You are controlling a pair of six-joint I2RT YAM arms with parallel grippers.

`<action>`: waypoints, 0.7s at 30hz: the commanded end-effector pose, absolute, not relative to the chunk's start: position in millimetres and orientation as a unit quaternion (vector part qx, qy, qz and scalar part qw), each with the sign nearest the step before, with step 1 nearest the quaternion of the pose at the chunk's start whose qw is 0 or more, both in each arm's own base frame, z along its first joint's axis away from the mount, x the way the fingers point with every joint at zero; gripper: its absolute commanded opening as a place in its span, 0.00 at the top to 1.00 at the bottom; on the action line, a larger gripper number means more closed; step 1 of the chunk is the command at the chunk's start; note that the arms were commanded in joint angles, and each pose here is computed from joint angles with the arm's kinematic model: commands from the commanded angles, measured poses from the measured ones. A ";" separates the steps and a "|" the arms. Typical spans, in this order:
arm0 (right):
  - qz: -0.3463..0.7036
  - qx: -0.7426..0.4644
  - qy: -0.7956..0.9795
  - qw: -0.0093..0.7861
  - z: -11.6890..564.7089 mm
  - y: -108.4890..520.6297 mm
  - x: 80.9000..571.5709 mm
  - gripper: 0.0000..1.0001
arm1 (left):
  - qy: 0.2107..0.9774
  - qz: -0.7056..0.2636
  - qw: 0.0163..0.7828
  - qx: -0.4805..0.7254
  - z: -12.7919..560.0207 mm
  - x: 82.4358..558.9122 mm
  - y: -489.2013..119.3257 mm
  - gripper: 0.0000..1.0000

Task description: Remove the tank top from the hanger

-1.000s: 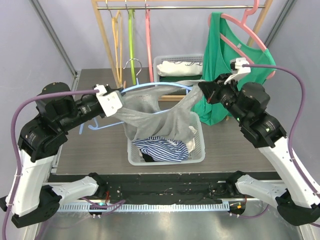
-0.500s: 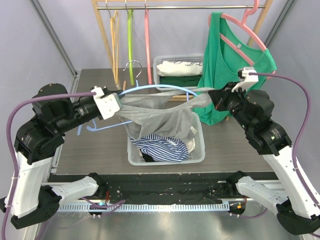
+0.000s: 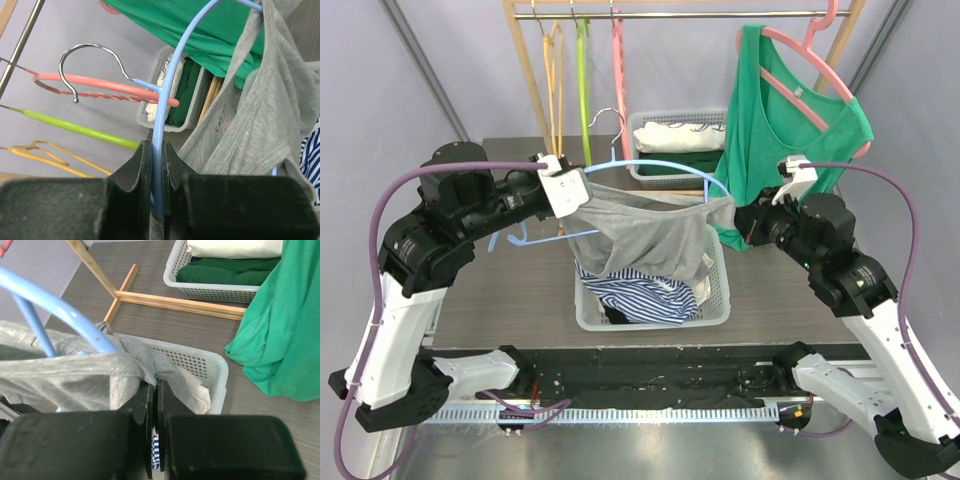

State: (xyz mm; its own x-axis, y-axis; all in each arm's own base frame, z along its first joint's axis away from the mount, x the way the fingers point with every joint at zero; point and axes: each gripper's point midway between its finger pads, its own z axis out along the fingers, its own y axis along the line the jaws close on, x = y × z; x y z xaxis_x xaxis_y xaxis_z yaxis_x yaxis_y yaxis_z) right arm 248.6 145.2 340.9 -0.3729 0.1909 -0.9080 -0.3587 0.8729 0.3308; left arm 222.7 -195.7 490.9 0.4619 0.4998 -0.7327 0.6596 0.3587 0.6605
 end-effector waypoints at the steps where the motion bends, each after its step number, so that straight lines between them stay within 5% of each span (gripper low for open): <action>1: 0.215 -0.054 0.777 0.589 367.6 120.6 231.1 0.99 | 0.452 -0.008 0.710 0.540 538.3 225.4 -188.0 0.97; 18: 0.221 -0.064 0.787 0.572 350.7 114.3 206.4 0.99 | 0.433 -0.029 0.733 0.524 562.7 212.0 -186.2 0.96; 20: 0.238 -0.087 0.785 0.565 357.3 127.1 211.1 0.82 | 0.438 -0.044 0.724 0.531 553.3 213.3 -193.2 0.97; 21: 0.249 -0.101 0.783 0.561 360.1 133.6 210.4 0.62 | 0.441 -0.051 0.716 0.539 544.1 214.1 -197.8 0.97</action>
State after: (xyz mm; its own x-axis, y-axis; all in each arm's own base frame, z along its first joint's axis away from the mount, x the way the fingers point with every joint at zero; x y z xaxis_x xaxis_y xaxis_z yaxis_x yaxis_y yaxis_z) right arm 204.1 118.3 344.6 -0.3546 0.1454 -0.9237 -0.3705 0.8852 0.2815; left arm 217.6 -197.2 514.6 0.5522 0.4723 -0.6870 0.5962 0.3523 0.7214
